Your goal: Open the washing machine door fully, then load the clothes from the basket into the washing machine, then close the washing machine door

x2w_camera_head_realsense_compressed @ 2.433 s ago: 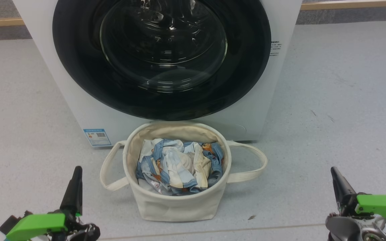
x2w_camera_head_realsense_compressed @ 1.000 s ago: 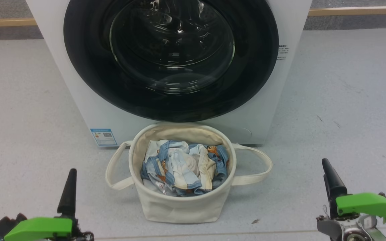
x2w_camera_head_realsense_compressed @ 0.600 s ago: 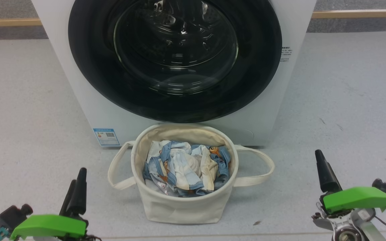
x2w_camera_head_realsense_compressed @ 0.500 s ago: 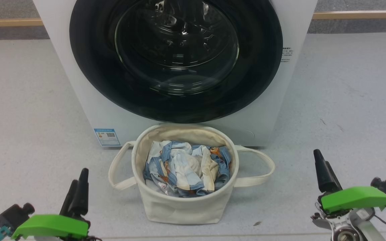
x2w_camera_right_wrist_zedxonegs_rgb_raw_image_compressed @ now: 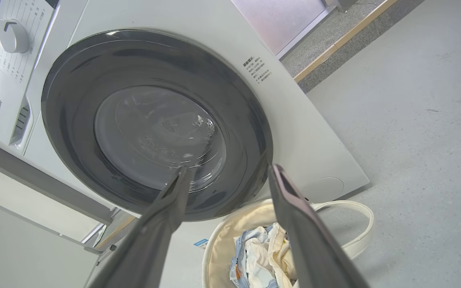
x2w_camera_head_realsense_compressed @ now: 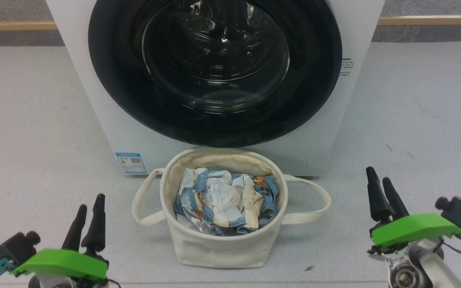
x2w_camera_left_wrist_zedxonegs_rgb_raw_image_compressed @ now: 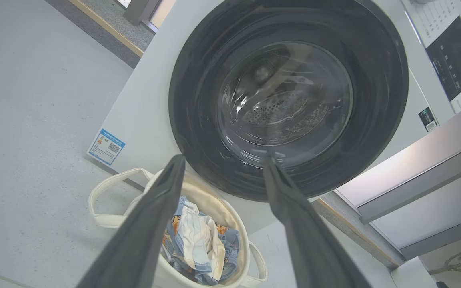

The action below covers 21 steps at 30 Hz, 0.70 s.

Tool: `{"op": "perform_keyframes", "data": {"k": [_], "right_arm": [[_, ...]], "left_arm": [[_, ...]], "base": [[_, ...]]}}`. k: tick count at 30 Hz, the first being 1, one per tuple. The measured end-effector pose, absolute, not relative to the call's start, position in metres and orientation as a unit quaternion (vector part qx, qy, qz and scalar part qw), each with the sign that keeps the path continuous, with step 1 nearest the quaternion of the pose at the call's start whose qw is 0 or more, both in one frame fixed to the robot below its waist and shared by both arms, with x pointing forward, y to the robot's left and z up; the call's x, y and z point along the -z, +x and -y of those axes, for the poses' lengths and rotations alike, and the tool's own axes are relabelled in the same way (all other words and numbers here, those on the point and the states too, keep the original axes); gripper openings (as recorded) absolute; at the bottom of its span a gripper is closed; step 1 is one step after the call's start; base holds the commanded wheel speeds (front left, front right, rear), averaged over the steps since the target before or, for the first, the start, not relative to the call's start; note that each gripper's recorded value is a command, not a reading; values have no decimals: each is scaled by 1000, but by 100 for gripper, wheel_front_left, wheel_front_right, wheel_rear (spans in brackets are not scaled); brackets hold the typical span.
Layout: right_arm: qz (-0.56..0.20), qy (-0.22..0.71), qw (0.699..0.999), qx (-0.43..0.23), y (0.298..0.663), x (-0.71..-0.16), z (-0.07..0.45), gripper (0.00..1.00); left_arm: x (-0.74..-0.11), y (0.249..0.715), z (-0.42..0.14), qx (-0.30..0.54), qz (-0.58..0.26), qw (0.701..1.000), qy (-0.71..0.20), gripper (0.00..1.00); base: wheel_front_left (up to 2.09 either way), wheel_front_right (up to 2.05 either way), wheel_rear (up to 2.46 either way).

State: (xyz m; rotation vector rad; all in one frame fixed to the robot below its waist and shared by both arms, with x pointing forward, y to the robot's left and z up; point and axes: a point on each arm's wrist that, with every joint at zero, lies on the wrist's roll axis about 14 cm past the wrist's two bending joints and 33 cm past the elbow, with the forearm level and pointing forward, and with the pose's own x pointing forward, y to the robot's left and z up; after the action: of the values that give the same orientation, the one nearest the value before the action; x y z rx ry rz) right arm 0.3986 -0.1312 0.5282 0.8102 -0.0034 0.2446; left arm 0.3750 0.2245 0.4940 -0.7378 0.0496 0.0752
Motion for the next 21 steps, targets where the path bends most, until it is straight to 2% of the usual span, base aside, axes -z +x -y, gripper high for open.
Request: {"op": "perform_keyframes", "data": {"k": [21], "right_arm": [[39, 260, 949, -176, 408, -551, 106, 100]], "left_arm": [[-511, 376, -234, -22, 10, 971, -236, 100]], "base": [[0, 0, 0]]}}
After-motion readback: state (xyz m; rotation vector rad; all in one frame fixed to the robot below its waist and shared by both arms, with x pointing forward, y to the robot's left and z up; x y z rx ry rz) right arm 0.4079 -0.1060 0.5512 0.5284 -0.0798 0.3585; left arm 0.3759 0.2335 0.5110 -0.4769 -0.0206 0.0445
